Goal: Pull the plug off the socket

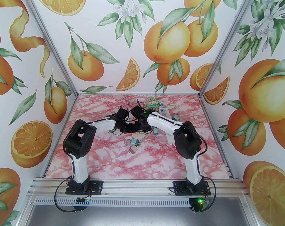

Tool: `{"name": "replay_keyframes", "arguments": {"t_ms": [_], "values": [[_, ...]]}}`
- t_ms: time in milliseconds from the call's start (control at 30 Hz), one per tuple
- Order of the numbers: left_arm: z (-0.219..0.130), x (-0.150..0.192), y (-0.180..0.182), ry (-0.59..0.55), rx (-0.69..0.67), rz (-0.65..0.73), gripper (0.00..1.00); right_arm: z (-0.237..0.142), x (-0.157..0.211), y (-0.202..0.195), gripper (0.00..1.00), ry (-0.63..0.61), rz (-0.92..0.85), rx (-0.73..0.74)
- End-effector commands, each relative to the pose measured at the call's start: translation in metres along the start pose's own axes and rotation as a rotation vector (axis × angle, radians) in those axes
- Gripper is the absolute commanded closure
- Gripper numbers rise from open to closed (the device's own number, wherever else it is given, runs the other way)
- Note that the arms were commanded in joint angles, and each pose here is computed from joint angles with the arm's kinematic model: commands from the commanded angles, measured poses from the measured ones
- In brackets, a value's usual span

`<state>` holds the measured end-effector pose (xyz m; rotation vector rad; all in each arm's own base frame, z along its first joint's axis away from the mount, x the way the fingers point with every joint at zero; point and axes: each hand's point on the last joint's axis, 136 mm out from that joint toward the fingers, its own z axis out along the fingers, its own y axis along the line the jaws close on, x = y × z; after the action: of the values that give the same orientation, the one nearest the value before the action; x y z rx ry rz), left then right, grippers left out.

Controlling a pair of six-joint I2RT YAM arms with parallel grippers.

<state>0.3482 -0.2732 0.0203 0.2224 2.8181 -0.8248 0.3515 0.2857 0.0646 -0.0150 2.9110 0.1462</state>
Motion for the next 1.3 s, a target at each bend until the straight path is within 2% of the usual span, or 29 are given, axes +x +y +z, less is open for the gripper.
{"name": "replay_keyframes", "arguments": {"t_ms": [0, 100, 267, 367, 500, 633, 967, 1100, 1267], "values": [[0.045, 0.105, 0.077, 0.312, -0.299, -0.052, 0.61, -0.021, -0.019, 0.053, 0.79, -0.047, -0.024, -0.187], [0.046, 0.108, 0.082, 0.324, -0.326, -0.058, 0.62, -0.029, -0.024, 0.041, 0.79, -0.062, -0.044, -0.148], [0.047, 0.111, 0.086, 0.333, -0.342, -0.064, 0.62, -0.042, -0.036, 0.014, 0.80, -0.077, 0.000, -0.154], [0.047, 0.108, 0.084, 0.327, -0.335, -0.065, 0.62, -0.053, -0.039, 0.012, 0.80, -0.097, 0.000, -0.161], [0.045, 0.099, 0.078, 0.310, -0.323, -0.066, 0.62, -0.065, -0.037, 0.006, 0.79, -0.114, -0.004, -0.139], [0.033, 0.080, 0.066, 0.263, -0.294, -0.075, 0.61, -0.092, -0.046, -0.003, 0.79, -0.186, -0.010, -0.121], [-0.028, 0.004, 0.009, 0.052, -0.158, -0.056, 0.48, -0.169, -0.072, -0.010, 0.78, -0.361, -0.025, -0.184], [-0.059, -0.020, -0.010, -0.038, -0.128, -0.041, 0.38, -0.185, -0.074, -0.007, 0.78, -0.382, -0.024, -0.223], [-0.097, -0.037, -0.012, -0.136, -0.116, -0.058, 0.30, -0.189, -0.068, 0.006, 0.77, -0.369, -0.014, -0.304]]}}
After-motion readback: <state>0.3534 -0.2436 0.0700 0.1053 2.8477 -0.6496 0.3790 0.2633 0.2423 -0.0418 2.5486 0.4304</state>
